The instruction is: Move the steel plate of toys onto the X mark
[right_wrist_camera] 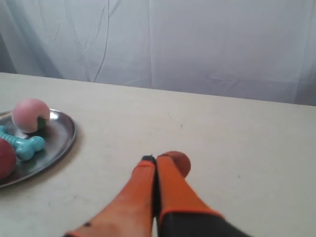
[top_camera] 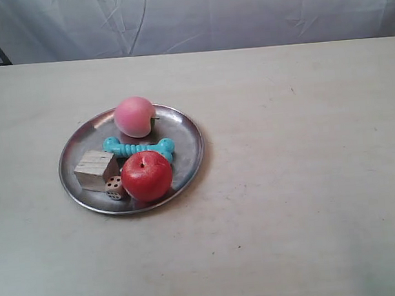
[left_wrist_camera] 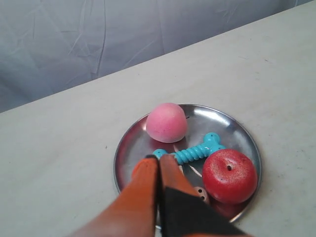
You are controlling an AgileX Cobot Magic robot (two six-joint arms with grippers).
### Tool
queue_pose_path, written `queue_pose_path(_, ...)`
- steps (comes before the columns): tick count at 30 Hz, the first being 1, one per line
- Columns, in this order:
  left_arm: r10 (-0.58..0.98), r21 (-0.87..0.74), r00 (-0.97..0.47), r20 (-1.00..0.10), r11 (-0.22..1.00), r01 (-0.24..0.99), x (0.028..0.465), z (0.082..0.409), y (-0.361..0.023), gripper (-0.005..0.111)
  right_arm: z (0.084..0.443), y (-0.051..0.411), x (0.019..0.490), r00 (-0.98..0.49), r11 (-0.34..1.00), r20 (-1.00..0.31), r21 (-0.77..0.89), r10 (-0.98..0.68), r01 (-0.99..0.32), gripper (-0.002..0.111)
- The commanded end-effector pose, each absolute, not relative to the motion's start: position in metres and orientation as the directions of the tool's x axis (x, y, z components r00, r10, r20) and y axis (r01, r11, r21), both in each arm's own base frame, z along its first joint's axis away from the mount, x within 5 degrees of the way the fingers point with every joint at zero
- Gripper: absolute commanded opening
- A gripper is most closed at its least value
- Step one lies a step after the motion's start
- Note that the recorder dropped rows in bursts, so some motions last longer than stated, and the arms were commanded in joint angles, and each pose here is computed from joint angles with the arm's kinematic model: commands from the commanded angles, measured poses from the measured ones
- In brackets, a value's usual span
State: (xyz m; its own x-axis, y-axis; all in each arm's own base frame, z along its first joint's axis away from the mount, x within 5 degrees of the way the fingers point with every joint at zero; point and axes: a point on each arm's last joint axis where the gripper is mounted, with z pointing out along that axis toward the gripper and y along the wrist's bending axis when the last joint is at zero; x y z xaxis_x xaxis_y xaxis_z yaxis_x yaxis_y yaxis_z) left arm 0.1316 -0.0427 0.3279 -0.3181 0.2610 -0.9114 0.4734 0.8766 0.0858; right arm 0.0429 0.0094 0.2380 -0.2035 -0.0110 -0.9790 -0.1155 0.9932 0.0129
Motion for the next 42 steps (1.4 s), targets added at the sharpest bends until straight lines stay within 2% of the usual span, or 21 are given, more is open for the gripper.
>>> queue_pose_path(1,0.258,0.088,-0.306,-0.917,0.876,0.475,0.130,0.329,-0.043,0.000,0.208,0.008,0.048,-0.238,0.996,-0.971,0.014,-0.008,-0.090,0.000)
queue_pose_path(4,0.257,0.089,-0.303,-0.918,0.877,0.473,0.130,0.330,-0.043,0.000,0.195,0.008,0.050,-0.270,0.996,-0.963,0.017,-0.007,-0.088,0.000)
queue_pose_path(18,0.257,0.089,-0.303,-0.918,0.877,0.473,0.130,0.330,-0.043,0.000,0.194,0.008,0.050,-0.271,0.996,-0.963,0.019,-0.005,-0.087,0.000)
queue_pose_path(22,0.306,0.167,-0.275,-0.911,0.885,0.434,0.125,0.324,-0.037,0.000,0.194,0.008,0.050,-0.271,0.996,-0.963,0.020,-0.005,-0.087,0.000)
queue_pose_path(25,0.097,0.002,-0.365,-0.926,0.967,0.254,0.104,0.301,-0.024,0.000,0.194,0.008,0.050,-0.271,0.996,-0.963,0.020,-0.005,-0.087,0.000)
queue_pose_path(27,0.025,-0.032,-0.316,-0.948,0.984,0.174,0.091,0.283,-0.017,0.000,0.194,0.008,0.050,-0.271,0.996,-0.963,0.020,-0.005,-0.087,0.000)
queue_pose_path(30,0.027,-0.011,-0.239,-0.971,0.987,0.158,0.072,0.253,-0.013,0.000,0.194,0.008,0.050,-0.271,0.996,-0.963,0.020,-0.005,-0.087,0.000)
queue_pose_path(42,-0.049,-0.081,-0.227,-0.973,0.987,0.136,0.053,0.190,-0.010,0.000,0.194,0.008,0.050,-0.271,0.996,-0.963,0.020,-0.005,-0.087,0.000)
